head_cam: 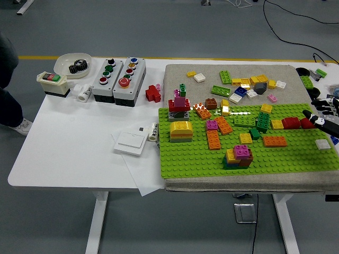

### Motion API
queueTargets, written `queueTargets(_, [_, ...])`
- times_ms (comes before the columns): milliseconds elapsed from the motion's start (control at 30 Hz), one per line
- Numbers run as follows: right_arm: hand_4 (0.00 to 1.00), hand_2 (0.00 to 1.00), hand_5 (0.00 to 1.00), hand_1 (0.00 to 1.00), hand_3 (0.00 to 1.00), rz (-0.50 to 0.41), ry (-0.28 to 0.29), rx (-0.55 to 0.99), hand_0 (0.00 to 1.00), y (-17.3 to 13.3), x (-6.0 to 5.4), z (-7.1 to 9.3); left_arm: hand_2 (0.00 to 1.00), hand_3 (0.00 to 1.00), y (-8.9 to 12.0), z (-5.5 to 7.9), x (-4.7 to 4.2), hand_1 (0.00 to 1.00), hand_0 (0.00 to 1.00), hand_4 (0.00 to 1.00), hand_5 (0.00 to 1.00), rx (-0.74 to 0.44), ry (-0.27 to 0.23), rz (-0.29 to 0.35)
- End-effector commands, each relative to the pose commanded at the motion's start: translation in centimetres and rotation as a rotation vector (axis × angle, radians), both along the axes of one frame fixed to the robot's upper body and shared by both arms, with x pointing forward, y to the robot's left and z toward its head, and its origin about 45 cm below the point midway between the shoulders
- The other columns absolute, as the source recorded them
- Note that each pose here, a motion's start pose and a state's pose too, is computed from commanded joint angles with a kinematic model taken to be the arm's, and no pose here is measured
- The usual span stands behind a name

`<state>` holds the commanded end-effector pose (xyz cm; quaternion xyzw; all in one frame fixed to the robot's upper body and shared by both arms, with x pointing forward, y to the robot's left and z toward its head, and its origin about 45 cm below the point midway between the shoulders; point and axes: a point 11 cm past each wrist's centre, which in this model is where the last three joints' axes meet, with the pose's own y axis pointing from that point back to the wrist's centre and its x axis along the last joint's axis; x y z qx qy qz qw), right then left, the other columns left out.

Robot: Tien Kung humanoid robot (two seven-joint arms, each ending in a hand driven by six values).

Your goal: Pick up the brick,pile it on top of brick,press brick,pick up the brick,pile it on top of brick,press brick

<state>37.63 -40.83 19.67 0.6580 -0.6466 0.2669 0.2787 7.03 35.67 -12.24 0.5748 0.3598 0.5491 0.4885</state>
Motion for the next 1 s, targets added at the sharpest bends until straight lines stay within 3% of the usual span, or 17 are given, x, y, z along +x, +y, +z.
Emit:
queueTargets(233, [0.856, 0.730, 0.381, 0.680, 0.667, 0.147, 0.024, -0.241, 0.690, 2.2, 0.0, -0.6, 0.834, 0.595, 0.1, 0.0, -0.06, 0.843, 0.877, 0.699, 0.700, 0.003, 0.005, -0.004])
queueTargets(600, [0.860, 0.717, 0.342, 0.650, 0.666, 0.380, -0.004, -0.666, 0.638, 5.9, -0.2, -1.7, 0.822, 0.598, 0.3, 0.0, -0.18, 0.831, 0.867, 0.694, 0.697, 0.012, 0.012, -0.008])
queueTargets(1000, [0.865, 0.703, 0.342, 0.631, 0.671, 0.364, 0.005, -0.679, 0.609, 6.3, 0.6, -1.8, 0.818, 0.597, 0.3, 0.1, 0.34, 0.828, 0.858, 0.688, 0.691, 0.012, 0.000, -0.007])
